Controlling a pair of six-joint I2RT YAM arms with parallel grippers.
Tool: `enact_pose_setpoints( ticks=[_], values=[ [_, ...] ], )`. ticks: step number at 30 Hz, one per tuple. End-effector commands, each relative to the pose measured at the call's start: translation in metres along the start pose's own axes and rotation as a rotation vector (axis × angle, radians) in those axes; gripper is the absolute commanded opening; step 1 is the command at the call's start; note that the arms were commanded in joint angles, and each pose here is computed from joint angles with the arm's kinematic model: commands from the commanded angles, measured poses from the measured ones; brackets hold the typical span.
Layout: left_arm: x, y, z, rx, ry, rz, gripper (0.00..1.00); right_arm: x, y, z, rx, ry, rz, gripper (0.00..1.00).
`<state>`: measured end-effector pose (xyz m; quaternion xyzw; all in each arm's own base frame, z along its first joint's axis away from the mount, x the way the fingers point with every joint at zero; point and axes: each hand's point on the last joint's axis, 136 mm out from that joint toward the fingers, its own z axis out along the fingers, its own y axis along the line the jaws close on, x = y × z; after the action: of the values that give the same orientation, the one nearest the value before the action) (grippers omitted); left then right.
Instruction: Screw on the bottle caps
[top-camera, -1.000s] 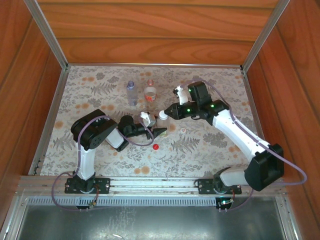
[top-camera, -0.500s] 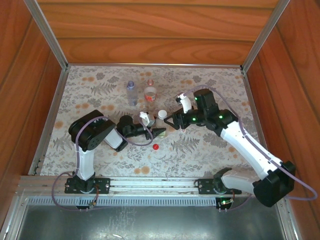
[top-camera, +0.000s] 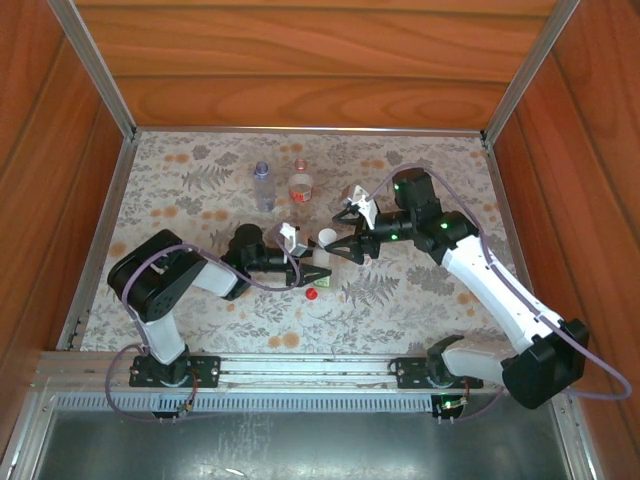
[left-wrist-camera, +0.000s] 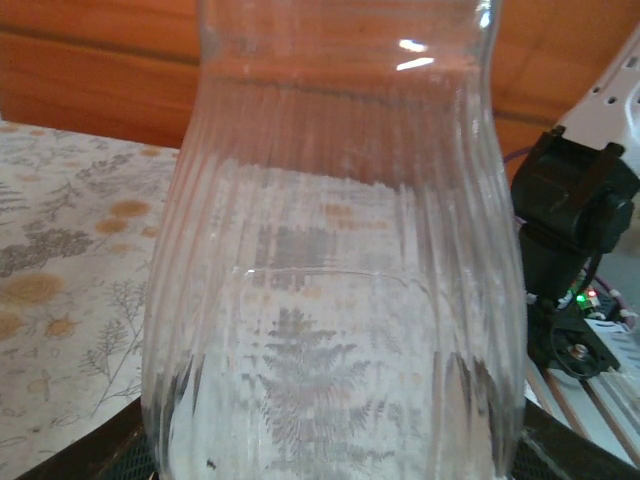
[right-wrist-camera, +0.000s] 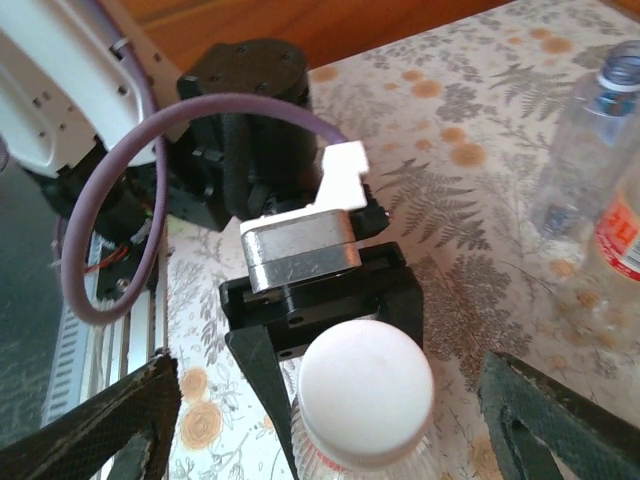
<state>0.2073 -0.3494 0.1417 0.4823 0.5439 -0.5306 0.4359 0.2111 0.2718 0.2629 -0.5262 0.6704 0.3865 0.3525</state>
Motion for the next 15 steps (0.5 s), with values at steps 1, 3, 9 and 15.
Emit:
enact_pose_setpoints(
  ticks=[1,3,9,15],
  values=[
    [-0.011,-0.013,-0.001,0.068,-0.008,0.011,0.6,0.005,0.014,0.003,-0.092,0.036,-0.044,0.8],
    [-0.016,-0.015,-0.002,0.071,-0.015,0.019,0.6,0.006,0.012,0.005,-0.089,0.051,-0.044,0.76],
    [-0.025,-0.02,-0.005,0.083,-0.023,0.032,0.6,0.007,0.011,0.012,-0.113,0.062,-0.044,0.63],
    [-0.019,-0.018,-0.004,0.081,-0.006,0.017,0.6,0.004,0.012,0.017,-0.125,0.06,-0.048,0.57]
  ],
)
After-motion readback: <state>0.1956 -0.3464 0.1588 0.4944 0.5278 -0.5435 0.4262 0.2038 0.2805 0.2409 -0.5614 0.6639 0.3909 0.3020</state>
